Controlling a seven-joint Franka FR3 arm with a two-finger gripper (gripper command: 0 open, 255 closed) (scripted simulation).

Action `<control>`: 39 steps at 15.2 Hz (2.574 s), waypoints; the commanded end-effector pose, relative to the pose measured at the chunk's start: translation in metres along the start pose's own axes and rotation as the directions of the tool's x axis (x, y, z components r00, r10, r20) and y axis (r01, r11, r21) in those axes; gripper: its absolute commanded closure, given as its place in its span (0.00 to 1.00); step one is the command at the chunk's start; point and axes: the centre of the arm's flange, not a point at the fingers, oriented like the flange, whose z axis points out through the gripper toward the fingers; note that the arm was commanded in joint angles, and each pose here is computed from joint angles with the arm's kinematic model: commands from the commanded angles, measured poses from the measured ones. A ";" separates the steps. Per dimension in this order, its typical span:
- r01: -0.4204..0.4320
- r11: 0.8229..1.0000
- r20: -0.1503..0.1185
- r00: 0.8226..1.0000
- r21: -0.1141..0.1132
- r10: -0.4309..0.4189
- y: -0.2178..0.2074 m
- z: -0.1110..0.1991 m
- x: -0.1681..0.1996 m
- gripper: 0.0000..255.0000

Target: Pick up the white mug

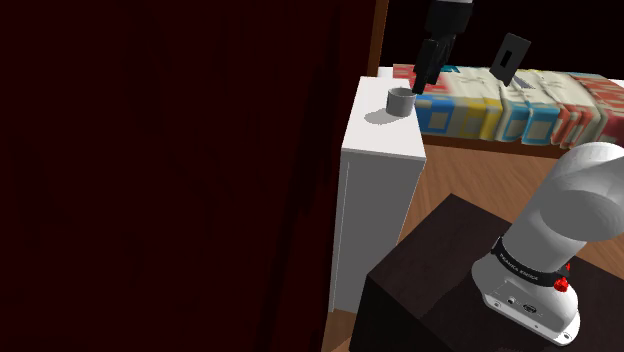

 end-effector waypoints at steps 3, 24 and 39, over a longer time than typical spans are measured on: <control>-0.002 1.000 0.000 1.000 -0.006 0.002 0.021 0.010 0.012 0.00; -0.020 0.998 0.000 1.000 -0.067 0.020 0.241 0.108 0.132 0.00; -0.025 0.996 0.000 1.000 -0.082 0.025 0.296 0.170 0.158 0.00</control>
